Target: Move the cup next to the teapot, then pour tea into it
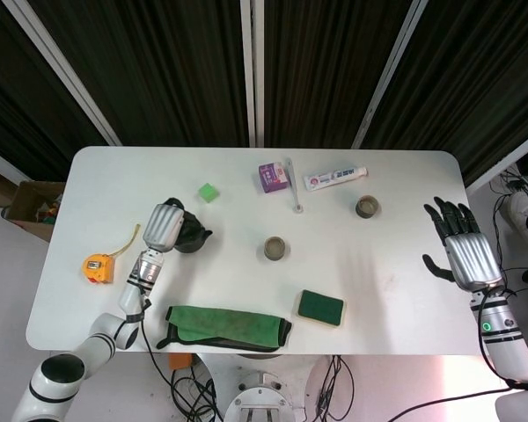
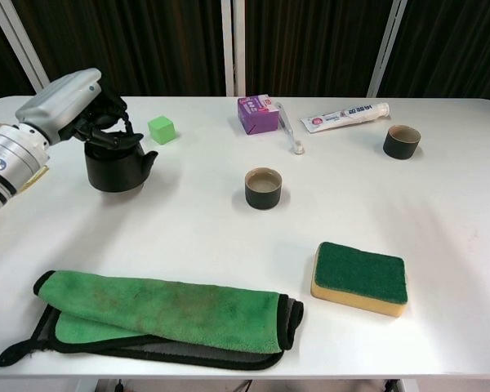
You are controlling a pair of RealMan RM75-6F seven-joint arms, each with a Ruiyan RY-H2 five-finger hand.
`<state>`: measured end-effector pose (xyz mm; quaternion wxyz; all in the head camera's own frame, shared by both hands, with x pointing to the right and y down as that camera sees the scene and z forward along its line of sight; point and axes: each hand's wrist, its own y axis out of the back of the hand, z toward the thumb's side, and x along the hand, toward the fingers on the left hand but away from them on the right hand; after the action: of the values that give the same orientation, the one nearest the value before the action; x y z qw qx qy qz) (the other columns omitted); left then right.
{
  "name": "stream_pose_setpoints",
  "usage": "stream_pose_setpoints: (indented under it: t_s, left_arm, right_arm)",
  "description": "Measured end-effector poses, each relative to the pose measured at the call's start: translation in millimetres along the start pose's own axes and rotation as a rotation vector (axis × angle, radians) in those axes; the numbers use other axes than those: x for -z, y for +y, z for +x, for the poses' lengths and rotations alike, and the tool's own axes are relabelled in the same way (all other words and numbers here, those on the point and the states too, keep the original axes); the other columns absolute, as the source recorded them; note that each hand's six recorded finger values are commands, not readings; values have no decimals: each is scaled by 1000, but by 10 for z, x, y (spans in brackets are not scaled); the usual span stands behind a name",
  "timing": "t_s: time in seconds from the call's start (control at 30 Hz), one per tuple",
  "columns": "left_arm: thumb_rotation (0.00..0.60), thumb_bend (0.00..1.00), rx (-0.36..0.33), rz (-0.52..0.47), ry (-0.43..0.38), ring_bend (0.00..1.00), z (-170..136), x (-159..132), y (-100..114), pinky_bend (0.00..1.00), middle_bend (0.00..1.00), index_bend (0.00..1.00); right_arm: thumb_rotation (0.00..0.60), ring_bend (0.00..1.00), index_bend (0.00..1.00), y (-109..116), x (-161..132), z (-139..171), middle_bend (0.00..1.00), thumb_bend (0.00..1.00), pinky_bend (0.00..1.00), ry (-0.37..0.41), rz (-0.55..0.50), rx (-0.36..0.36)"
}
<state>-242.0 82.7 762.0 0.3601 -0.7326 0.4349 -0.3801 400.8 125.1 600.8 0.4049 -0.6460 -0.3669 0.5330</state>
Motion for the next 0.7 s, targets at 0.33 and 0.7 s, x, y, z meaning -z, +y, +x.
stream_pose_setpoints:
  t_s: [0.33, 0.7]
  left_arm:
    - [600, 282, 10, -5, -6, 975, -44, 16, -68, 406, 1000, 1000]
    - [600, 270, 24, -4, -10, 971, -76, 46, -89, 405, 1000, 1000]
  right_arm:
    - [600, 0, 0, -9, 7, -2, 0, 273, 0, -2, 2, -4]
    - [600, 0, 0, -13, -11, -3, 0, 272, 0, 1, 2, -2]
